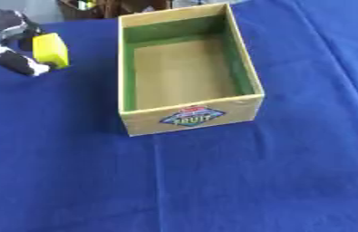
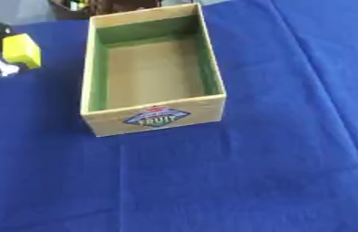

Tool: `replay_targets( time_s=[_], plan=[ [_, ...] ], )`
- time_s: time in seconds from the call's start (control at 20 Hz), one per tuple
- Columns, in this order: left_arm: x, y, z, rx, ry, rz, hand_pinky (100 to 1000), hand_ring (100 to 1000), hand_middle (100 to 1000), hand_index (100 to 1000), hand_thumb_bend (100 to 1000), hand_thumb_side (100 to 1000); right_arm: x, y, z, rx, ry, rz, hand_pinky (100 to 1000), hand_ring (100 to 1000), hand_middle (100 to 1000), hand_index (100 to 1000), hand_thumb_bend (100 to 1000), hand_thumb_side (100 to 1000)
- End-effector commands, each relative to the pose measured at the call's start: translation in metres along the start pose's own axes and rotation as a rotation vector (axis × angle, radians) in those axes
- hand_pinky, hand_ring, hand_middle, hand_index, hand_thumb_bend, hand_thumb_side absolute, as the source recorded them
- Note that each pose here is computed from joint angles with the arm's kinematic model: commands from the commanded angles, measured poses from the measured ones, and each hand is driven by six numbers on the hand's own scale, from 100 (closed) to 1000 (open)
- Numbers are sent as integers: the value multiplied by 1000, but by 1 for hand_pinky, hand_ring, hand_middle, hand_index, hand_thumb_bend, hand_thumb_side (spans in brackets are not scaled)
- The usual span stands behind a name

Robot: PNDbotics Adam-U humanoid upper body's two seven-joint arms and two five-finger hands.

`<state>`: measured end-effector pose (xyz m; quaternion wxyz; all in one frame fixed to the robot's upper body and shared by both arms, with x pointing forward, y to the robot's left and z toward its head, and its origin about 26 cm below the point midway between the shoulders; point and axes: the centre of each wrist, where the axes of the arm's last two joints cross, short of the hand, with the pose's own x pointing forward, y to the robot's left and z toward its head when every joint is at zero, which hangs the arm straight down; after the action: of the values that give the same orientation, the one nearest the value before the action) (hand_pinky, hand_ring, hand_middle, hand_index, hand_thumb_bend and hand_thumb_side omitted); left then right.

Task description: Pick up objects on the table and place them in the box.

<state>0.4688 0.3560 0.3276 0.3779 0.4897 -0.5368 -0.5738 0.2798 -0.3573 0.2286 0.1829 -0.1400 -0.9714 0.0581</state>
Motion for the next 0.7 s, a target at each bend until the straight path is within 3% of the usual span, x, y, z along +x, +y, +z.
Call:
replay_targets(
  time_s=[0.05,0.7],
  plan=[
    [-5,29,9,94,4,-15,380,516,409,550,100,461,6,-3,-6,6,-23,11,697,716,540,788,100,1000],
    [31,62,10,249,-68,-39,272,476,353,504,100,429,6,-3,-7,6,-15,-7,702,718,544,789,100,1000]
  ],
)
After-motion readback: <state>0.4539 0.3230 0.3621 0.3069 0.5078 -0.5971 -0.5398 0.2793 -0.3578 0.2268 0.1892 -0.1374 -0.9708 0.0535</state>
